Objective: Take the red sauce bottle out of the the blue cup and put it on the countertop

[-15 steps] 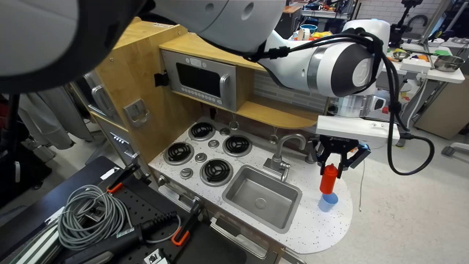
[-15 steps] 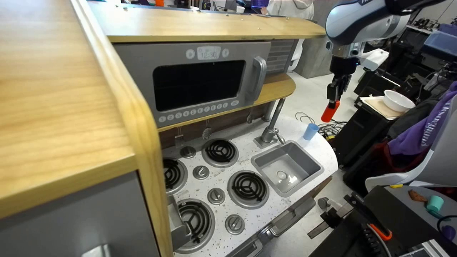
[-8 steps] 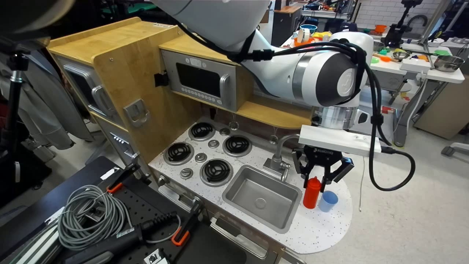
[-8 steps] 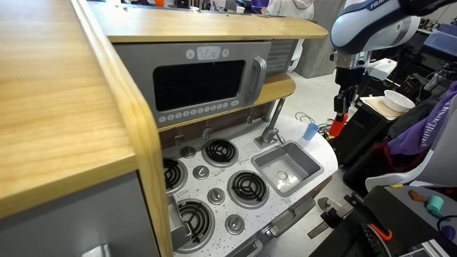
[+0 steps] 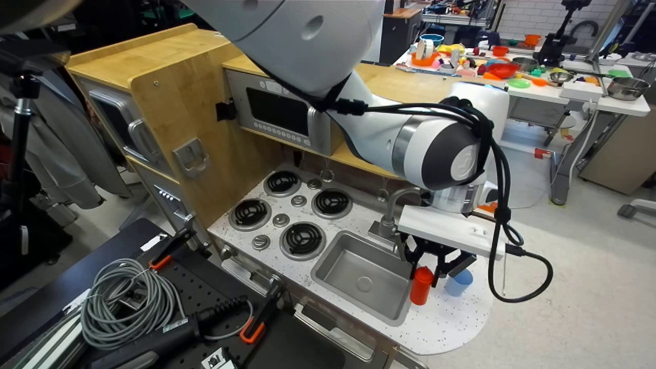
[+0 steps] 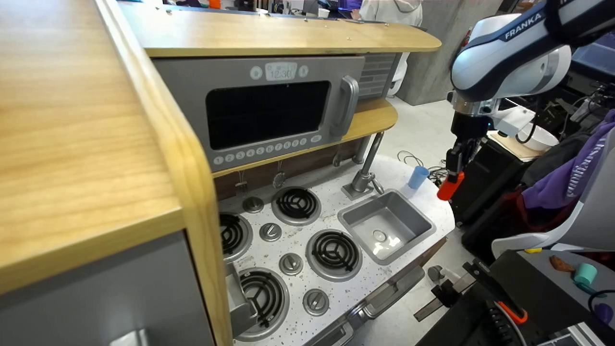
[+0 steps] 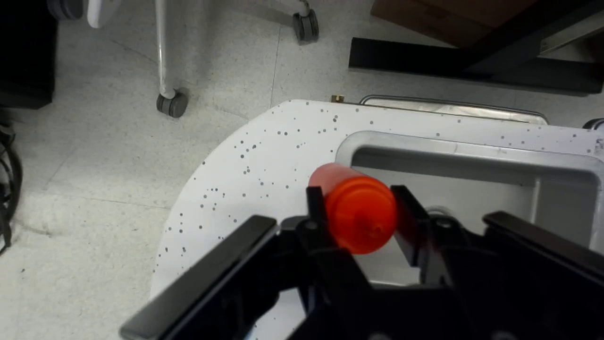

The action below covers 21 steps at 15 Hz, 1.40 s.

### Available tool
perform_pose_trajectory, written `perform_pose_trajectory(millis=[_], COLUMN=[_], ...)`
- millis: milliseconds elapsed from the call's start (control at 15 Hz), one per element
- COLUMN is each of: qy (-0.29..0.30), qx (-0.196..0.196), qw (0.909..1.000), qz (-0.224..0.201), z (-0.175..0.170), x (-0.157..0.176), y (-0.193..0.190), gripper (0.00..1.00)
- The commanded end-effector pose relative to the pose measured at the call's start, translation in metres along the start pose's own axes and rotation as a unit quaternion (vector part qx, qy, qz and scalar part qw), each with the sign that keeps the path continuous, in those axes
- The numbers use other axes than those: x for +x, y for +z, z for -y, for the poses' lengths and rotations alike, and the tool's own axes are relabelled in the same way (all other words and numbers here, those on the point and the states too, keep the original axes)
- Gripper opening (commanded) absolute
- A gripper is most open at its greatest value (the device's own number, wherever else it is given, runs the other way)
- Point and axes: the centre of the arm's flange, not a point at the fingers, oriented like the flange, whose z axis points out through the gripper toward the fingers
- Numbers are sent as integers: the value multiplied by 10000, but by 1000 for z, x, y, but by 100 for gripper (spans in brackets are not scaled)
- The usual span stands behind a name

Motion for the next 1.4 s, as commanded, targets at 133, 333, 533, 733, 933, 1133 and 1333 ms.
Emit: perform_pose_trajectory(millis=[133,333,533,733,933,1133,1333], qy=[684,841,907,980,1104,1210,1252], qx=[-120,-150,-183,-129,-76,-46,-41], qw=[9974,9960,9954,9950,9938,9926,9918], qz=[-176,-276,-237,-146,-112,-45,-236], z=[-30,-34,-31,-26,-25,-25,-28], x=[-9,-11,-9,-7,-2,-2,-1], y=[32,52,72,85,88,83,68], gripper=[13,13,13,13,13,63,79])
